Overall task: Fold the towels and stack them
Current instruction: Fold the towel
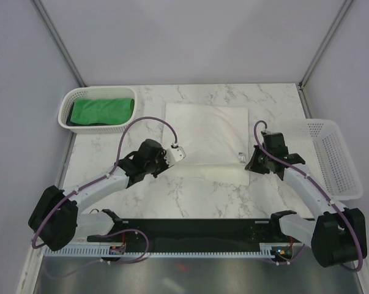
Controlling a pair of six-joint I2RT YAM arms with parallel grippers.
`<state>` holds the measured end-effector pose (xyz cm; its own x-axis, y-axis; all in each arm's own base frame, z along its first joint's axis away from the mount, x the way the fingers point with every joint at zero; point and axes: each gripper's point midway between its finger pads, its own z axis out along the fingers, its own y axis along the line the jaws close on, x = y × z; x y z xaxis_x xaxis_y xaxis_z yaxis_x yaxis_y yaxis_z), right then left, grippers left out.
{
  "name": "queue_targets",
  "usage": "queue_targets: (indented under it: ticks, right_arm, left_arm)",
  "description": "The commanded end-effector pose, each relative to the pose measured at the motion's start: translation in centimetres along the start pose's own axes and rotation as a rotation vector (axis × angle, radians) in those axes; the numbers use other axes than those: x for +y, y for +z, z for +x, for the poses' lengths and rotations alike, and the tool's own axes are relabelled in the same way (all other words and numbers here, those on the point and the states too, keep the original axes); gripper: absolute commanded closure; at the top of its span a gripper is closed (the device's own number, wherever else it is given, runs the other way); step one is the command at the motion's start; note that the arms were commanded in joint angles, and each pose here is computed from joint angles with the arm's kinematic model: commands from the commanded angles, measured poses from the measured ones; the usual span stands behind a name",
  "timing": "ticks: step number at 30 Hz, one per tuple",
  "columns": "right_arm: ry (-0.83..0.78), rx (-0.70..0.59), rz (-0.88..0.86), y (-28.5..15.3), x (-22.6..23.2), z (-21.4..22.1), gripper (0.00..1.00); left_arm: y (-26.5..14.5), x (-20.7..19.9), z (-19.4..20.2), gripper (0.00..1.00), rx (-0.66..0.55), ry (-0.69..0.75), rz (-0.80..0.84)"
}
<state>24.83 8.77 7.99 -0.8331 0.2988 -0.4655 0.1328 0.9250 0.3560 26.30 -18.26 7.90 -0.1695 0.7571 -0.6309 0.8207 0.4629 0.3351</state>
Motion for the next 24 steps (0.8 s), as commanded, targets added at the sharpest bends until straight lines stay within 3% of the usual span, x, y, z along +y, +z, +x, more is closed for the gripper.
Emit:
queue_targets:
  ticks: [1, 8, 19, 20, 21, 24]
  right_arm:
    - [0.088, 0.005, -0.004, 0.9, -0.3, 1.4, 1.00]
    - [0.104, 0.005, 0.022, 1.2, -1.1, 2.2, 0.94]
    - [0.074, -0.003, -0.022, -1.0, 0.4, 2.0, 0.67]
    - [0.080, -0.016, -0.021, -1.4, 0.5, 1.6, 0.65]
    - [0.086, -0.029, -0.020, -2.1, 0.8, 1.0, 0.63]
    - [0.108, -0.065, -0.005, -3.4, 1.2, -0.4, 0.60]
  left_arm:
    - [0.8, -0.5, 0.6, 0.98, 0.038, 0.048, 0.015]
    - [1.8, -2.6, 1.3, 0.98, 0.075, 0.082, 0.075]
    - [2.1, -2.5, 0.1, 0.98, 0.060, 0.092, 0.077]
    - [1.4, 1.4, 1.3, 0.98, 0.154, 0.095, -0.139]
    - [0.5, 0.0, 3.7, 0.73, 0.256, 0.008, -0.105]
    - [-0.2, 0.6, 4.0, 0.67, 0.281, -0.040, -0.153]
